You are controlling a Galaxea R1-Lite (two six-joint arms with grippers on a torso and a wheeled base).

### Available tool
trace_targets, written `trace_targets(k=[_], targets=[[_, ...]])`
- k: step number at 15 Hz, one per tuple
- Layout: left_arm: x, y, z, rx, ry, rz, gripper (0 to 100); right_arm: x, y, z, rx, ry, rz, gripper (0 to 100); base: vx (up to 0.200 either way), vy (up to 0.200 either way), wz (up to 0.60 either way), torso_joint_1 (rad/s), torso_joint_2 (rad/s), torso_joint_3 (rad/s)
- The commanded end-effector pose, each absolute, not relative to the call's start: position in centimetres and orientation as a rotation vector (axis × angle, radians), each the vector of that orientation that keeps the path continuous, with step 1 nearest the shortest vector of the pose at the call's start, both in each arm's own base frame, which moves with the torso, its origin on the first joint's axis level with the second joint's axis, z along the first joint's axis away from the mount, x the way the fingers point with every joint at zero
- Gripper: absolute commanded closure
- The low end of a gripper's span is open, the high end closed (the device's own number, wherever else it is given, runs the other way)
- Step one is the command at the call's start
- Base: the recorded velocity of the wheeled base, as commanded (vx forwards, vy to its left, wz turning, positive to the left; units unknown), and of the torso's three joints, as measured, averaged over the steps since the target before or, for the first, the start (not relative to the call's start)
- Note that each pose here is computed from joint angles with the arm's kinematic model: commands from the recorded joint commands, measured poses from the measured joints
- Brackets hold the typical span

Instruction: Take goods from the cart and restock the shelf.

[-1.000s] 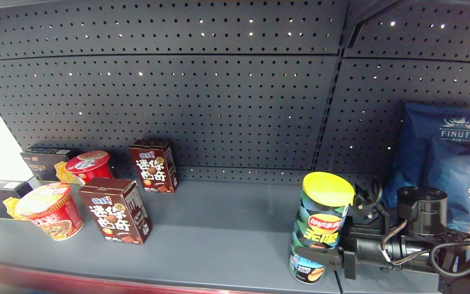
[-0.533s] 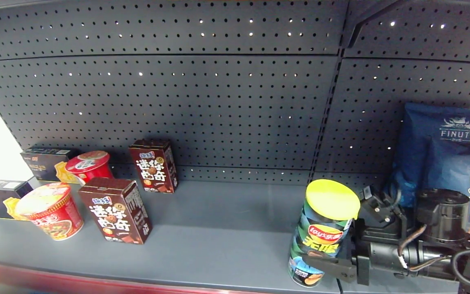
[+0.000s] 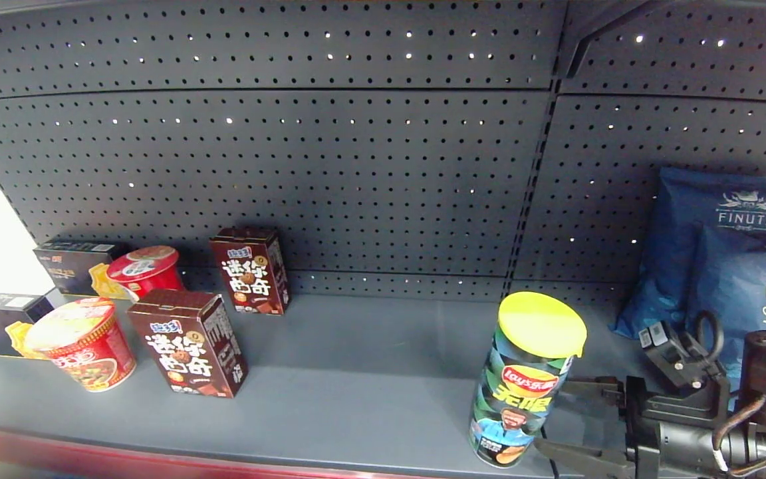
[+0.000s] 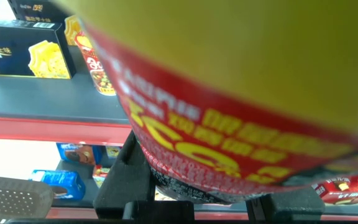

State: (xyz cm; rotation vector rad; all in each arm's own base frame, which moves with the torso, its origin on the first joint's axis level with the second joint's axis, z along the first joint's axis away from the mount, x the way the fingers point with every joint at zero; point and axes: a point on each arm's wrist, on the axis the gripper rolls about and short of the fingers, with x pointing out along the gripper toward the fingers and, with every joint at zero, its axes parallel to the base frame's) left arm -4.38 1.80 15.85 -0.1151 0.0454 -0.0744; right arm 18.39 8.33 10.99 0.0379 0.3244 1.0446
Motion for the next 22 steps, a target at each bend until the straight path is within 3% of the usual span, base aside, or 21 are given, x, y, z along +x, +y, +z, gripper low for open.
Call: trace_targets(k=[1,9,22], targets=[[-4.5,1.8,15.8,-0.117,0.040,-0.074,100,18.9,8.5,10.8,0.038,0.330,1.042,0,0.000,0.000,0.00,0.000,0.00,0.000],[-4.5,1.8,15.2,-0.115,0.046,-0.075,100,20.4,7.8,10.6,0.042,0.332,0.964,0,0.000,0.000,0.00,0.000,0.00,0.000],[-4.9,2.0,14.5,-0.117,0.040,-0.073,100,17.6,8.9,11.5,0.026,0.301,1.059,0,0.000,0.000,0.00,0.000,0.00,0.000]])
